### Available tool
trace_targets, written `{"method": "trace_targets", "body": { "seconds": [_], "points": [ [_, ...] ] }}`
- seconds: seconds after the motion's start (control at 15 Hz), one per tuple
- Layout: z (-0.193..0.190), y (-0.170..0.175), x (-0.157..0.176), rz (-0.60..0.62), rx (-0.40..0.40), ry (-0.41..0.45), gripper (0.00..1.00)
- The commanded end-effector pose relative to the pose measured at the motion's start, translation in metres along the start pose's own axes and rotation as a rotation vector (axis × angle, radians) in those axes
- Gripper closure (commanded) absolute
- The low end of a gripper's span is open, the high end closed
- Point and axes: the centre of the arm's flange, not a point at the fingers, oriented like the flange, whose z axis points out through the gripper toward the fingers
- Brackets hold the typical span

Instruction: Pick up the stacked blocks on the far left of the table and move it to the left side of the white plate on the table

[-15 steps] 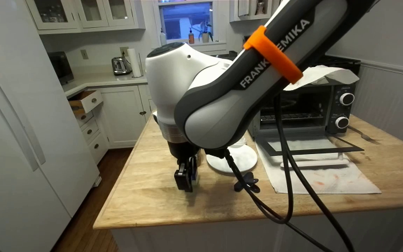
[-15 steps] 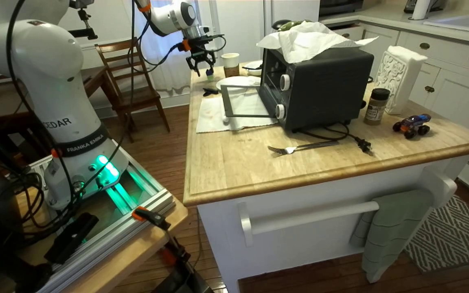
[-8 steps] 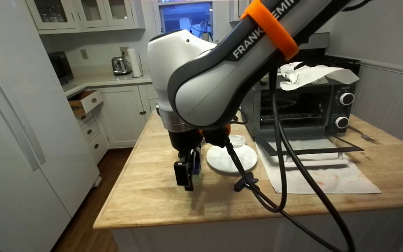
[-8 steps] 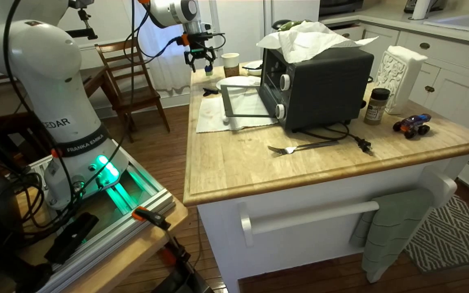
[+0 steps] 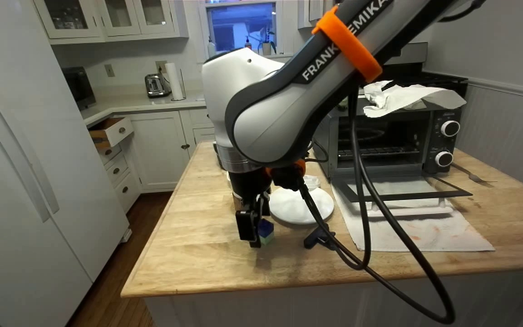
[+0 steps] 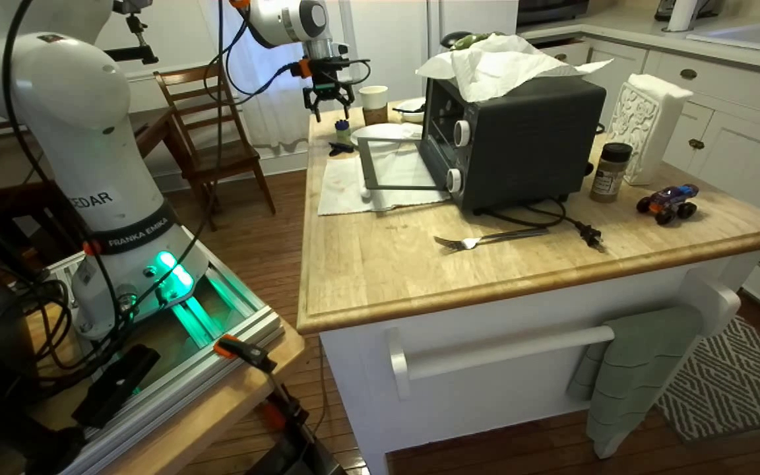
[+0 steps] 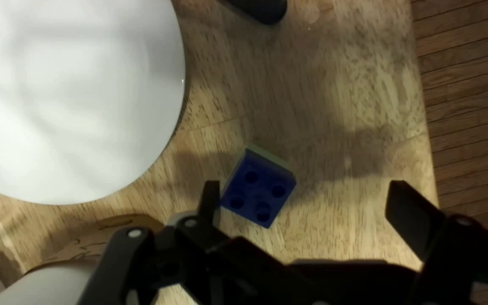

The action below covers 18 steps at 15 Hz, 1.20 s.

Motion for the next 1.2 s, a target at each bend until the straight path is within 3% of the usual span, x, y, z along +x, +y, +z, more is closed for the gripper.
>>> {"method": "trace_targets", "body": {
  "seconds": [0.0,0.33,0.53,0.73,0.87,1.13],
  "points": [
    [-0.016,0.003,0.001,0.004,0.025,0.009,0.00],
    [-0.077,0.020,-0.057,0.043,0.095,0.082,0.00],
    [-0.097,0.034,-0.107,0.015,0.071,0.102,0.00],
    [-0.111,0.046,-0.157,-0.089,0.031,0.124,0.00],
    [-0.119,0.046,-0.190,-0.049,0.006,0.119,0.00],
    [-0.136,0.036,-0.255,0.154,-0.027,0.103,0.00]
  ]
}}
